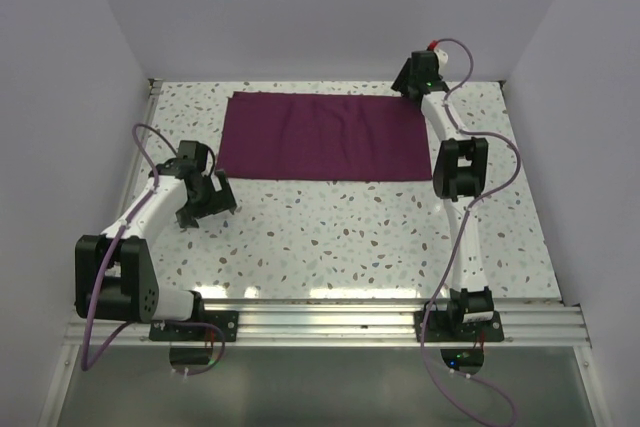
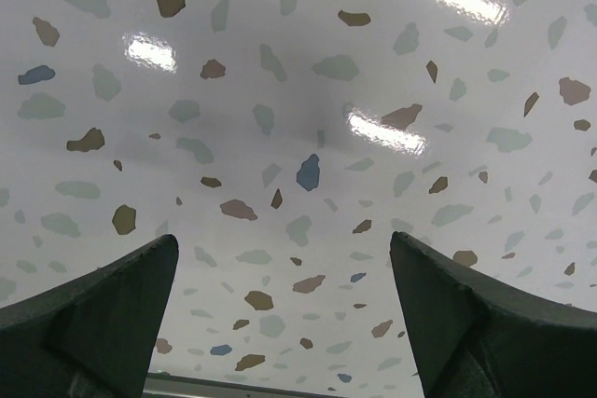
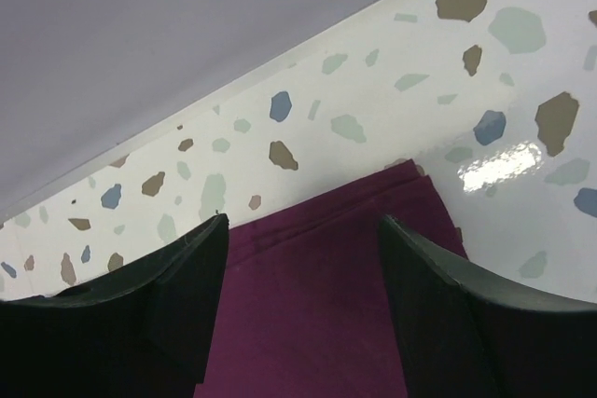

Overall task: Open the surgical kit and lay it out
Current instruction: Open the surgical kit at the center of the board.

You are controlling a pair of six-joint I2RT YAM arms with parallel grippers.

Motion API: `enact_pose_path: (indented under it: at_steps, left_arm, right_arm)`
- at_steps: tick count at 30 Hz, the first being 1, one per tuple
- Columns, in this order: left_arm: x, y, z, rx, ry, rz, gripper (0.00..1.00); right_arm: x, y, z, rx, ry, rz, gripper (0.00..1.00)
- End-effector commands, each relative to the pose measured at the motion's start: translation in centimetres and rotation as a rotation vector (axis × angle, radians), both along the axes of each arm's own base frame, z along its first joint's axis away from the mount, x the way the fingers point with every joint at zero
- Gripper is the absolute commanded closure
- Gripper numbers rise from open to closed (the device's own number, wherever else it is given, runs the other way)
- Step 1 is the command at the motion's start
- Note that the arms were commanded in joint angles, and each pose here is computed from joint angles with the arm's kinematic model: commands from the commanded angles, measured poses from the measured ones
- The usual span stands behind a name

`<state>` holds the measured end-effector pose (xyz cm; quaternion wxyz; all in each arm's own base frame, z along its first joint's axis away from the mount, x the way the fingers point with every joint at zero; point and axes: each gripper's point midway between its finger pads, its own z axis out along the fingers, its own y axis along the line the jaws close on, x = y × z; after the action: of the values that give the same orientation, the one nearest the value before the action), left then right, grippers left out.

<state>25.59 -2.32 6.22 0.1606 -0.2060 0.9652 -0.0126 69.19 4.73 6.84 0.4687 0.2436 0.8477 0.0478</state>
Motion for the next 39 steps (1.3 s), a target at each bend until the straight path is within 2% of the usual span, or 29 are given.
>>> enact_pose_path:
  at_steps: [1,9,17,29,39]
  left_arm:
    - [0.1,0.4,0.6,0.007,-0.031,0.023,0.0]
    - [-0.1,0.5,0.5,0.017,-0.025,0.015,0.0]
    - [0.2,0.6,0.4,0.023,-0.028,0.006,0.0]
    - [0.0,0.6,-0.1,0.025,-0.018,0.002,0.0]
    - [0.0,0.6,-0.4,0.027,-0.011,0.001,0.0]
  right_arm:
    - [-0.3,1.0,-1.5,-0.006,0.024,0.029,0.32]
    - [-1.6,-0.7,-2.7,-0.07,0.073,-0.016,0.32]
    - [-1.1,-1.8,0.9,-0.096,-0.015,-0.06,0.26]
    - [-0.6,-2.3,0.1,-0.087,-0.005,-0.076,0.26]
    - [-0.7,-1.1,-2.1,-0.055,0.03,-0.032,0.37]
